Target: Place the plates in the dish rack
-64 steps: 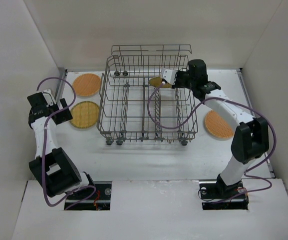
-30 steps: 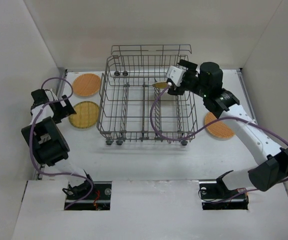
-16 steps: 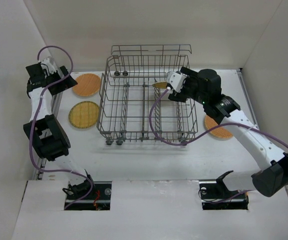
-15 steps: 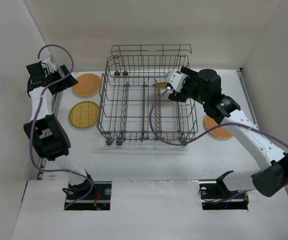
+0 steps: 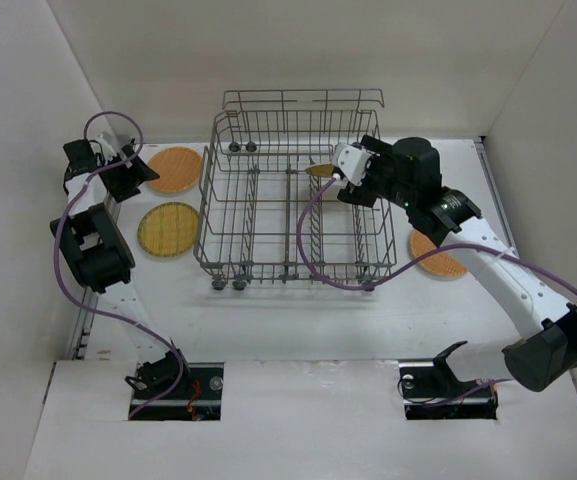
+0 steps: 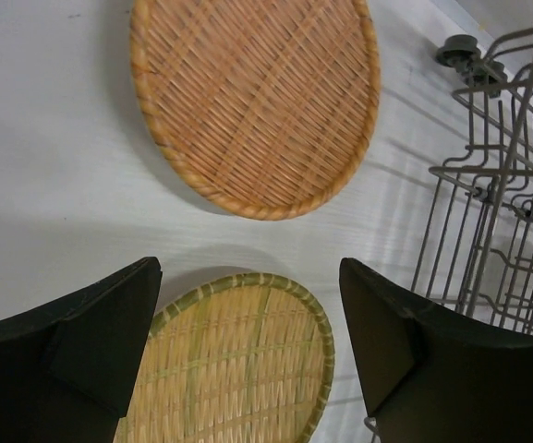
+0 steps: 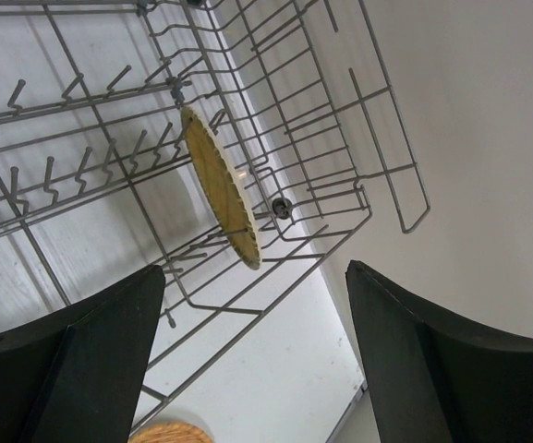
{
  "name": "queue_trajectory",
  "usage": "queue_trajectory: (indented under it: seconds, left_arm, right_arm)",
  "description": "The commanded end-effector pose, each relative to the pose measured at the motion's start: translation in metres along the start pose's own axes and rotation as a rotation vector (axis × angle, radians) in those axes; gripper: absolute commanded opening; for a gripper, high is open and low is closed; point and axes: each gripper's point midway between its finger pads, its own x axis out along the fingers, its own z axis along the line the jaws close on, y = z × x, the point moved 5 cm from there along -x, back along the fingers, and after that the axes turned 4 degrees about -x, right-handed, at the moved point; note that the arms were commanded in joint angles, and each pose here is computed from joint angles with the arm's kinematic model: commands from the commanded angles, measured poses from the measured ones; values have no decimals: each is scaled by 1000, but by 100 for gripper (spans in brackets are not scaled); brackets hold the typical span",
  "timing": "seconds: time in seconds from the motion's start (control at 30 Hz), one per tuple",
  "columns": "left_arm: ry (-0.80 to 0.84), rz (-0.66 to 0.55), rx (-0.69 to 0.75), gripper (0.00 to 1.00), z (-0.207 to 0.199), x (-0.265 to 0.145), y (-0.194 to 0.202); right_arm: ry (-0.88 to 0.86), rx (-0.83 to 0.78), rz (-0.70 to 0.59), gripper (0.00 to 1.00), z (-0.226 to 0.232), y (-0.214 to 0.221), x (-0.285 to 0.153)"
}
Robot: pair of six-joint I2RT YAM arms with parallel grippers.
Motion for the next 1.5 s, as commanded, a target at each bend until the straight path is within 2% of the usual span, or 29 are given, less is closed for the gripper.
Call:
queue_trajectory:
  seconds: [0.0, 0.23, 0.9, 1.0, 1.13, 1.3, 1.47]
  left_arm:
    - [67, -84, 2, 73, -13, -7, -35]
    - [94, -69, -66, 70, -4, 18, -42]
    - [99, -40, -211, 67, 26, 68, -37]
    - [107, -33, -234, 62, 31, 77, -37]
    - [118, -19, -240, 49, 30, 91, -34]
    - [116, -4, -247, 39, 33, 104, -28]
    - [126, 0, -246, 19, 32, 114, -24]
  right_arm:
    - [33, 4, -15, 85, -14, -13, -7]
    - [23, 4, 19, 84, -15, -11, -8]
    - [27, -13, 104, 88, -30, -4, -6]
    - [41, -13, 129, 88, -33, -1, -11]
    - [44, -13, 161, 88, -33, 4, -19]
    - [63, -21, 192, 87, -36, 9, -29]
    - [82, -18, 234, 88, -41, 21, -37]
